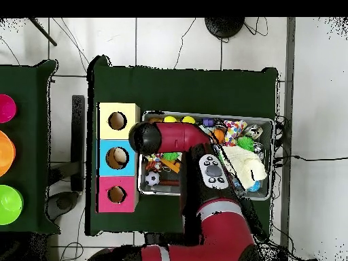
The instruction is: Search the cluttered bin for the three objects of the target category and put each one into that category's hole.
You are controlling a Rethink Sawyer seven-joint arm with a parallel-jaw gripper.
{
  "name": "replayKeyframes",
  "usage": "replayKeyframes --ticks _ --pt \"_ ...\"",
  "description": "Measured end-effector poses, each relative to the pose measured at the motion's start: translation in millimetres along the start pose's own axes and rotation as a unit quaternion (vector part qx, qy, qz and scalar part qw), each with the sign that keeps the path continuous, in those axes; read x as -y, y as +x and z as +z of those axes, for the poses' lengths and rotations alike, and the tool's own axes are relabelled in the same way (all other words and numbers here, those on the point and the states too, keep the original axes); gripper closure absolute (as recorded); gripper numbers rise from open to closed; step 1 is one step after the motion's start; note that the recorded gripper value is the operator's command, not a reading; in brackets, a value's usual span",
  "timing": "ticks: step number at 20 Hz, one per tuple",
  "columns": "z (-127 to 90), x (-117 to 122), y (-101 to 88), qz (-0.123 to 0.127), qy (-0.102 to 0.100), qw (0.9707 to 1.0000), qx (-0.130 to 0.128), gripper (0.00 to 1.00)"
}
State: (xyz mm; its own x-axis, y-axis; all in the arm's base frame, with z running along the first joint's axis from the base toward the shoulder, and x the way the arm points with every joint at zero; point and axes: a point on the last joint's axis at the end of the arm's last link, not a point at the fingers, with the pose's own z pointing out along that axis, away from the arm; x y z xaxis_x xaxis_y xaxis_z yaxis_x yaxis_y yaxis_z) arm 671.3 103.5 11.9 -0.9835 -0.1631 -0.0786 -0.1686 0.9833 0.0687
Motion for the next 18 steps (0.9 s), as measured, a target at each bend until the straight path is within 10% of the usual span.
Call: replayKeyframes --ticks 18 --pt "-46 28 -35.2 -0.007 0.025 0.9996 0.009 0.00"
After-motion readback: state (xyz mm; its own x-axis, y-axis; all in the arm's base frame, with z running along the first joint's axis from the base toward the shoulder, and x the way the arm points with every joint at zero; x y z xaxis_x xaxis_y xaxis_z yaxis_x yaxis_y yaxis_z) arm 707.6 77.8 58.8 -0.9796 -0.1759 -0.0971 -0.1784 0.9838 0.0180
